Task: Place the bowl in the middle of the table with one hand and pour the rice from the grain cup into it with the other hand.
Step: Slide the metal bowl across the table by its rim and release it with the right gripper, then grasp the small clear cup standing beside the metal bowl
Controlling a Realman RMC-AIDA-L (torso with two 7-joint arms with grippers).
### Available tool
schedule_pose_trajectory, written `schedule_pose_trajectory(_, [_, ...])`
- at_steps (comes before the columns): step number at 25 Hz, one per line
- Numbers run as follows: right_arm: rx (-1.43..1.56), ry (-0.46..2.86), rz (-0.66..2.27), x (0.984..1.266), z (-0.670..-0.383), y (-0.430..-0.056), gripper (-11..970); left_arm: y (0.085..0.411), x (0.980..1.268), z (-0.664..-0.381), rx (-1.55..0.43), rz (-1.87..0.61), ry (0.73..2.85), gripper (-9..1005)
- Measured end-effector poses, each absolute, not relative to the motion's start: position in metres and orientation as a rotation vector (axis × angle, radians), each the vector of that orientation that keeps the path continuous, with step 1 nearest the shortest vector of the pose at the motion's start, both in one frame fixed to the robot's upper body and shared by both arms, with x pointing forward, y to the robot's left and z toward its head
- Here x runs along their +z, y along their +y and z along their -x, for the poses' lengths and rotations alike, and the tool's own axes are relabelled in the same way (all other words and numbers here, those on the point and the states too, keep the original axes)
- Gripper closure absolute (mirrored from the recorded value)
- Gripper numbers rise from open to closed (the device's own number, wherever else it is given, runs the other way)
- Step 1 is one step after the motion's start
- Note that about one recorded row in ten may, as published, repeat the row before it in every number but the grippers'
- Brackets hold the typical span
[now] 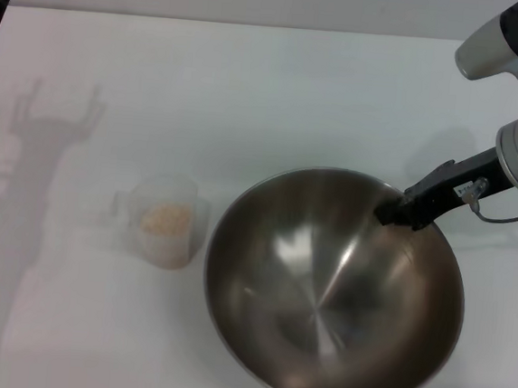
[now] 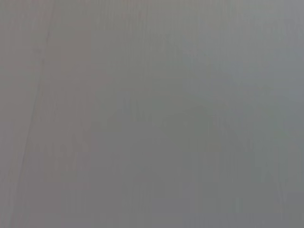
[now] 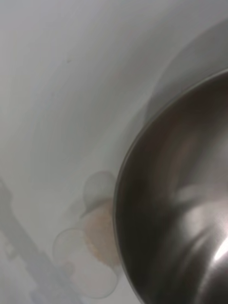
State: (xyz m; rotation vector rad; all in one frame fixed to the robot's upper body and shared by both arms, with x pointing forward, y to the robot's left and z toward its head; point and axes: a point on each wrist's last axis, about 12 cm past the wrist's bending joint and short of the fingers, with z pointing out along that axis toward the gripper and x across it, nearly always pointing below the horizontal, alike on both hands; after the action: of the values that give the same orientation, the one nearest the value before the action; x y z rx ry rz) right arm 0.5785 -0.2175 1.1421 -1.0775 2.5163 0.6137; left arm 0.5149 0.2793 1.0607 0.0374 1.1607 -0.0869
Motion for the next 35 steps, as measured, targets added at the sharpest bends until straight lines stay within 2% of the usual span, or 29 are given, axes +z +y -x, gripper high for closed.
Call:
schedule_pose_trajectory(6, [0.61,2.511,1.081,1.145,-0.578,-0.216,945,0.28,1.061,-0.513,-0.086,-0.037,1.157,192])
schedule_pose_trajectory(17, [0.535,2.402,1.084,1.168,-0.585,-0.214,533,0.286,1.059,-0.502,-0.069,-0.025,1.139,195])
schedule_pose_trajectory(27, [0.274,2.073,1.031,1.206,-0.607,-0.201,518,0.294,1.054,-0.488,-0.045,-0.011,1.143,197])
schedule_pose_trajectory(35, [-0.042,1.666,0.889,1.208,-0.6,-0.197,518,0.296,1.051,-0.483,-0.037,-0.004,1.155,199])
